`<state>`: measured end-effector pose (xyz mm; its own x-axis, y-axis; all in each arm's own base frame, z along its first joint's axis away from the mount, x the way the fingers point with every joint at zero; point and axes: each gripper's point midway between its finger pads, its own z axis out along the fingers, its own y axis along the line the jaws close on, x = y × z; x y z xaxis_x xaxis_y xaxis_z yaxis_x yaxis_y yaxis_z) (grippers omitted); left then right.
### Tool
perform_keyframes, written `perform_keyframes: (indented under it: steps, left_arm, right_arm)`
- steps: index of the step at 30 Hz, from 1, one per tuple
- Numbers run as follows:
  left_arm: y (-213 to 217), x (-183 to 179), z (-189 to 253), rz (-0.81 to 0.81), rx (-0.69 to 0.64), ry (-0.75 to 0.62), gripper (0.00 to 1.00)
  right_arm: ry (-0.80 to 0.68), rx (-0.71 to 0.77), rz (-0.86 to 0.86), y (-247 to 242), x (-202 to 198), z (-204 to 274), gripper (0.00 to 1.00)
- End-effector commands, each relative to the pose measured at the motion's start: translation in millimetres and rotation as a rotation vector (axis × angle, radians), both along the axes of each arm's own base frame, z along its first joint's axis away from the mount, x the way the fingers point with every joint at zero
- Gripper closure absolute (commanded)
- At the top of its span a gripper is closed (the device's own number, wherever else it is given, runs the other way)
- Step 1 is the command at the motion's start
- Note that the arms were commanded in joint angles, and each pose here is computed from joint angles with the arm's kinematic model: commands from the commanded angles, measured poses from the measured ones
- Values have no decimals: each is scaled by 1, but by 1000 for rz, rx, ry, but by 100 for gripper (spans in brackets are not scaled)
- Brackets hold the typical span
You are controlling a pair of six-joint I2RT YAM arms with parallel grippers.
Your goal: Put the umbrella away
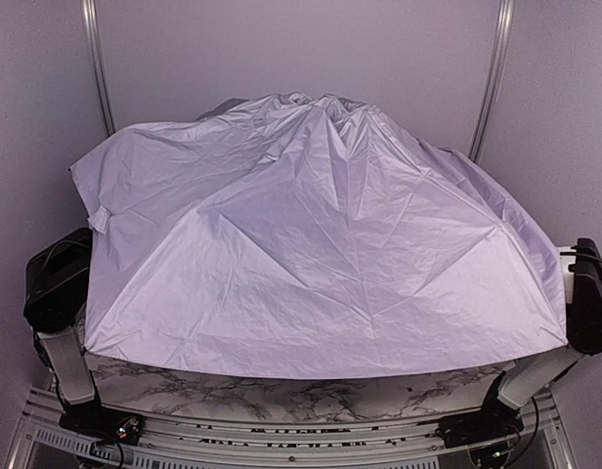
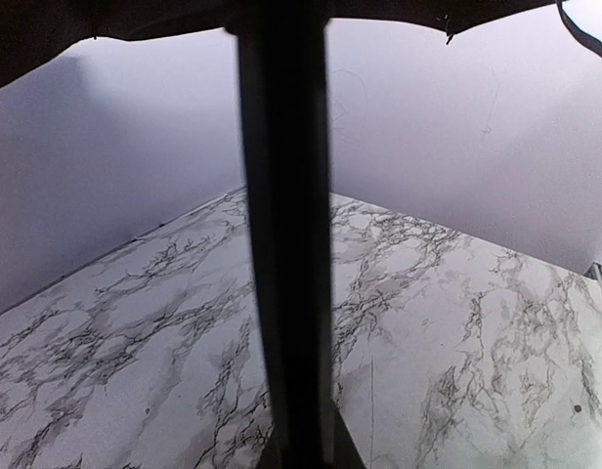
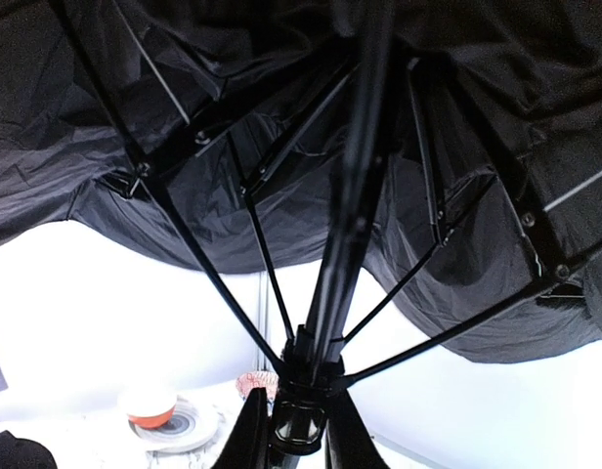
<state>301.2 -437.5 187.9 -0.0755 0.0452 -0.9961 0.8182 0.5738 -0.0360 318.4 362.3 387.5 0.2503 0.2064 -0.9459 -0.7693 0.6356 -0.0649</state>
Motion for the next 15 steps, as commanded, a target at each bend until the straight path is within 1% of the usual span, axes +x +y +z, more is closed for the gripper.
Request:
perform_keyframes:
  steps: [1,4,10,12,15]
  left_arm:
    - [33,-26,185,-3,-509,-417,100]
    - [33,-28,183,-31,-543,-410,100]
    - [37,-21,180,-20,-553,-402,100]
    - [36,-16,174,-17,-549,-387,100]
    - [30,-8,155,-18,-510,-341,100]
  right_arm:
    - [358,-515,-4,7,6,-208,97]
    - [391,-526,-6,5,4,-223,96]
    - [423,-558,-56,-11,2,-243,93]
    - [419,-554,-61,-11,3,-240,93]
    - [397,-478,-89,-12,12,-210,98]
